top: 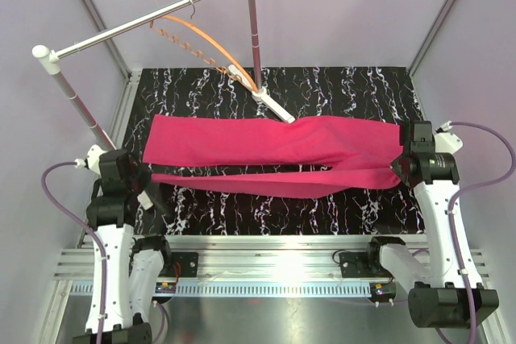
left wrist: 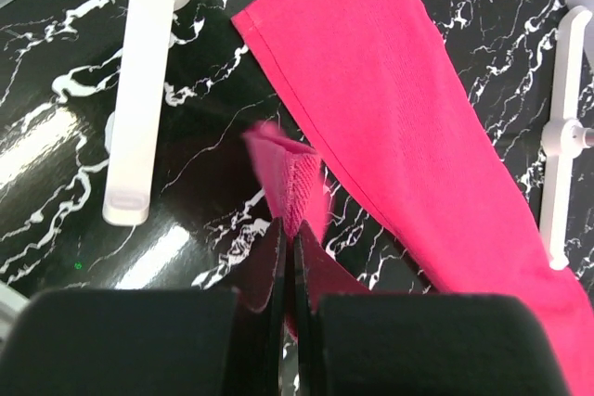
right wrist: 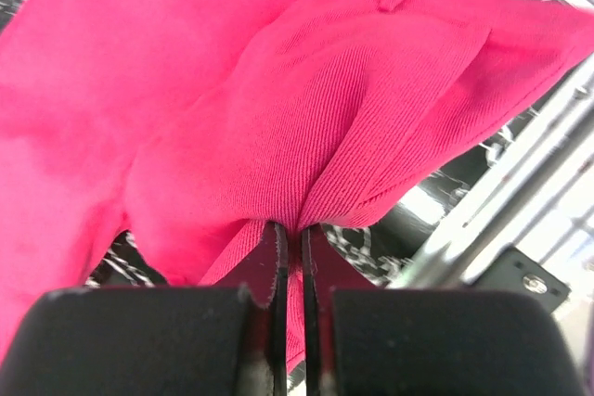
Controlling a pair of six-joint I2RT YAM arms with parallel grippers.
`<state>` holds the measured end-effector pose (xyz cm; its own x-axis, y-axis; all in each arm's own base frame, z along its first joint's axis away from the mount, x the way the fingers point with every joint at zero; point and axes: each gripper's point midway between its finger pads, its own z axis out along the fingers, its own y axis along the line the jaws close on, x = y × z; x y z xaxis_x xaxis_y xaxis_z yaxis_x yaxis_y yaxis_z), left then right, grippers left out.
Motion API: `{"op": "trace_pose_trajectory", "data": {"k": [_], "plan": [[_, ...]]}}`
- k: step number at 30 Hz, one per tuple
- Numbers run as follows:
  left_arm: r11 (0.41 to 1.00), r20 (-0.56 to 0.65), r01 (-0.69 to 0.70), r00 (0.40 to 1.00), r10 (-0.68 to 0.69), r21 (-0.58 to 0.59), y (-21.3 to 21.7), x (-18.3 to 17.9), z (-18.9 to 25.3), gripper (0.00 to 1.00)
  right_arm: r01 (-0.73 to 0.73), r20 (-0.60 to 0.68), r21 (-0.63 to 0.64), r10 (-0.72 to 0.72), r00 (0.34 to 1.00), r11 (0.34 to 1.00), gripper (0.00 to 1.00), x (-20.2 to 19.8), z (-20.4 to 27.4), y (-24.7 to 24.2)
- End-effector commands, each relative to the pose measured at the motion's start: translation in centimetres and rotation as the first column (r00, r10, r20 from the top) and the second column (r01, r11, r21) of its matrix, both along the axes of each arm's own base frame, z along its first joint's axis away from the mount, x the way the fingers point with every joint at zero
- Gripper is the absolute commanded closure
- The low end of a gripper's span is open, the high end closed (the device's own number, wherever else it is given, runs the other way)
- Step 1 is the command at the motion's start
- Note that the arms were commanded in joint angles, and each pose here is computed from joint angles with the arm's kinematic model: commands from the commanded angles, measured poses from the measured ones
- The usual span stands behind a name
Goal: Place the trousers on the hanger
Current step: Fold the trousers
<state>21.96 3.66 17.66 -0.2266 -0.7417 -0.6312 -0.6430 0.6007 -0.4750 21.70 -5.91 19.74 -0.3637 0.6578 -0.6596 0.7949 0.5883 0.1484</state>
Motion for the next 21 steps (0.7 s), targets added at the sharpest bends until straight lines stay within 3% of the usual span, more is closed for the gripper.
{"op": "trace_pose_trajectory", "data": {"k": [1,7,12,21], "plan": [[0.998,0.067,-0.051,0.997,0.048,0.03,0.8,-1.2,3.0,1.0,0.071,-0.024,-0.114,-0.075,0.997,0.991,0.98,-2.3,1.3,-2.3],[0.996,0.085,-0.013,0.996,0.006,0.089,1.2,0.1,5.5,1.0,0.017,-0.1,-0.174,-0.035,0.994,0.985,0.97,0.5,-0.1,-3.0],[0.984,-0.066,0.077,0.996,-0.067,0.161,2.3,4.2,4.2,1.0,-0.041,-0.217,-0.244,-0.014,0.976,0.969,0.98,4.7,-1.0,-4.1],[0.975,-0.191,0.118,0.978,-0.081,0.188,4.1,10.9,2.6,1.0,-0.187,-0.318,-0.251,0.101,0.943,0.95,0.97,14.9,-1.8,-4.3]]}}
